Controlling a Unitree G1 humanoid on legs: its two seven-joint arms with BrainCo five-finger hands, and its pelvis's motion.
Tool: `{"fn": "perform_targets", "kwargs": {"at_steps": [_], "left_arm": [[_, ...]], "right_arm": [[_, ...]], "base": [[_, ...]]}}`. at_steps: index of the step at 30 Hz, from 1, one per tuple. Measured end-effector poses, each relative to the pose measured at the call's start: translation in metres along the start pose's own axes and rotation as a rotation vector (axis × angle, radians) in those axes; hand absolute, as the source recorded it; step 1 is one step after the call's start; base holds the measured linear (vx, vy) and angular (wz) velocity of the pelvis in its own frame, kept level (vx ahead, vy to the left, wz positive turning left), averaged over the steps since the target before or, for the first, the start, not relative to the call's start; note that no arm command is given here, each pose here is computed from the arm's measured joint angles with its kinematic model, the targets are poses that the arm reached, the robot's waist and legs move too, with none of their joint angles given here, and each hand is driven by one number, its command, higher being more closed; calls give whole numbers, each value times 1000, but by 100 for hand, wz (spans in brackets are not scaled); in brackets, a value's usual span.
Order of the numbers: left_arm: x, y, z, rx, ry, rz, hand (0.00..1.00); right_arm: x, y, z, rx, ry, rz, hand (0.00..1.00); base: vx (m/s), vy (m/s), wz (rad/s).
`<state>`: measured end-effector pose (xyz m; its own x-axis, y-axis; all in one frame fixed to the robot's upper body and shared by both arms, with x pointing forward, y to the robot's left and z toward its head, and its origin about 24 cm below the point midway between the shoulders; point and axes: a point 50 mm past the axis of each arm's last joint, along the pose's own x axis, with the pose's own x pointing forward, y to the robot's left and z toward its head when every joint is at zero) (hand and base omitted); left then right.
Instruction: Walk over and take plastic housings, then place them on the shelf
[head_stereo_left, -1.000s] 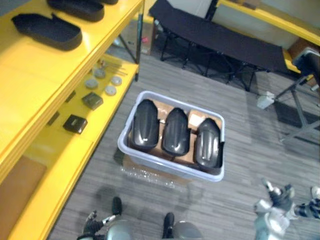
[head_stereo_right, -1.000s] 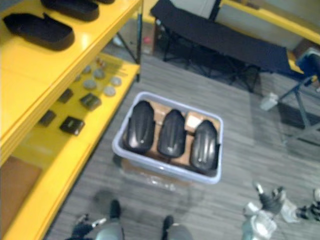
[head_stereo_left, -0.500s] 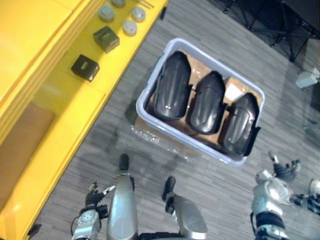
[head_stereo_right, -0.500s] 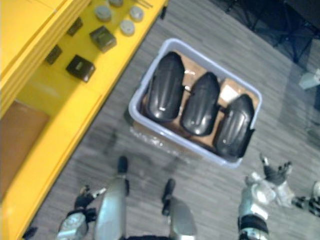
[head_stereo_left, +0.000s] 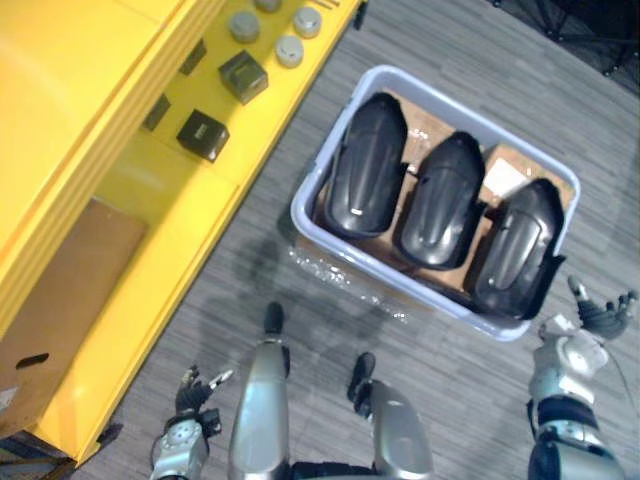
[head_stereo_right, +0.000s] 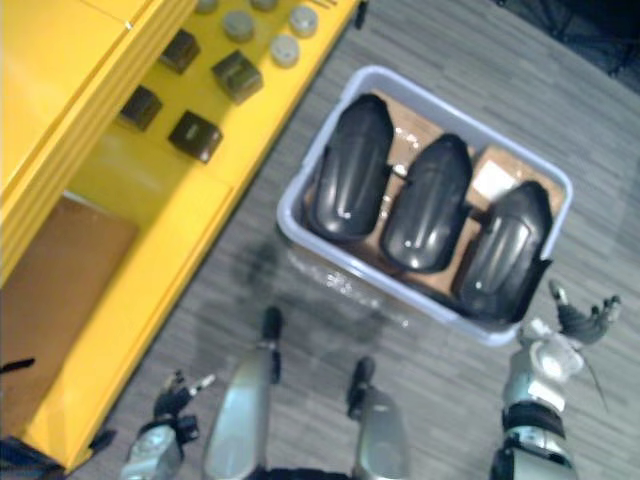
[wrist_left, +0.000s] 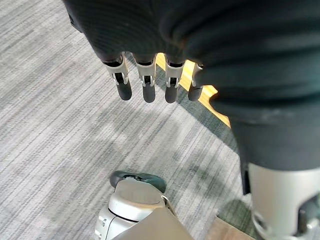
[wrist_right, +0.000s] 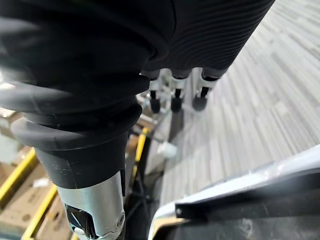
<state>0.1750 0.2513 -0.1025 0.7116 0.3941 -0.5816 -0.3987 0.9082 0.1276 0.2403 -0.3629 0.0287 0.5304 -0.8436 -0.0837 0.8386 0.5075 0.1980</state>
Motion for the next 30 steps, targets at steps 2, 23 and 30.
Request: {"fn": "perform_targets", "kwargs": {"at_steps": [2,23,30], "left_arm": [[-1,2,5,38,-30,-11,0],[-14,-86,30,287,-220,-476,0],[-9,-93,32,290,-206,-482,0]], "right_arm": [[1,2,6,12,-13,26,0],[39,67,83,-38,-69,66,0],[49,72,91,-121,-22,-3,0]], "base": [[-15,62,7],[0,44,-27],[-35,-1,-4]]}}
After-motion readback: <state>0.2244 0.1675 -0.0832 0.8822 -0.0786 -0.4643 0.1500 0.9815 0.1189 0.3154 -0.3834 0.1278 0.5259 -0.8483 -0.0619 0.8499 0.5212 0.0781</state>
